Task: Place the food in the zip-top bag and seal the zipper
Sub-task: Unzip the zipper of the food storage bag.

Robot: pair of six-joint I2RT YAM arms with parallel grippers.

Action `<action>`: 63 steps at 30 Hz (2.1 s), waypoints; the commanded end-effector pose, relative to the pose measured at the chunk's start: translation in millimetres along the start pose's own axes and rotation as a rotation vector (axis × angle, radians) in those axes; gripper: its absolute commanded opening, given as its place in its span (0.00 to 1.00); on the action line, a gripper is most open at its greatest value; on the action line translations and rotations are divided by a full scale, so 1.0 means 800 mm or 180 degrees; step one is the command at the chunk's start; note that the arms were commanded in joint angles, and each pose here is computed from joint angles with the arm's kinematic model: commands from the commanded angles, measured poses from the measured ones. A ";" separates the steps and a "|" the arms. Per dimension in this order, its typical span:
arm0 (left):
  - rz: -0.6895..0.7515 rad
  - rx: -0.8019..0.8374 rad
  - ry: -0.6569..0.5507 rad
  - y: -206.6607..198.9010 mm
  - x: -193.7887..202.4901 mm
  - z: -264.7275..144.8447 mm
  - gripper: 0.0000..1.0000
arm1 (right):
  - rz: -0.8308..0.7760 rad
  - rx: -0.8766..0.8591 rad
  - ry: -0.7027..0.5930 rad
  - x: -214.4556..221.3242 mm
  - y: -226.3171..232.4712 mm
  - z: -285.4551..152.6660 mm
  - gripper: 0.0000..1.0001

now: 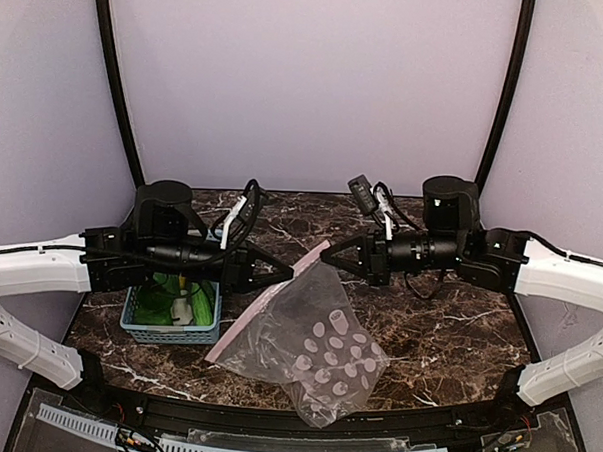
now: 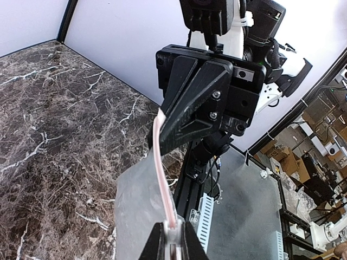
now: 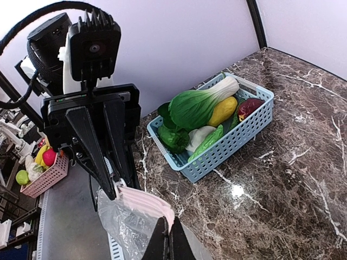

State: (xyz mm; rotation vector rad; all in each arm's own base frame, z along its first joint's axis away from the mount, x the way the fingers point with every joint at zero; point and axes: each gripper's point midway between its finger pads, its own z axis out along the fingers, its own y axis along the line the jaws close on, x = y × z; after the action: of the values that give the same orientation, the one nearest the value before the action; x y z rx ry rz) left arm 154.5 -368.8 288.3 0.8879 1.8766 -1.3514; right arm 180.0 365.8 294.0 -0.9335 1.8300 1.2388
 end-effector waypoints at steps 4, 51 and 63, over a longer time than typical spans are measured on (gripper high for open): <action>-0.0081 0.0109 0.0222 -0.008 0.025 -0.010 0.01 | -0.0043 0.0809 -0.0257 -0.038 -0.052 -0.021 0.00; -0.0184 -0.0051 0.0403 0.009 0.053 -0.012 0.01 | 0.0073 0.1370 -0.0631 -0.117 -0.147 -0.088 0.00; -0.0201 -0.0104 0.0427 0.012 0.054 -0.015 0.01 | 0.0131 0.1435 -0.0684 -0.122 -0.165 -0.106 0.00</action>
State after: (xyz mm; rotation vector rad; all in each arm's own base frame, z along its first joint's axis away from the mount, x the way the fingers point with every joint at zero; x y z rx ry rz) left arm 160.0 -358.7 274.9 0.8428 1.9302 -1.3054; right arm 290.2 292.0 316.7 -0.6435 1.9360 0.9724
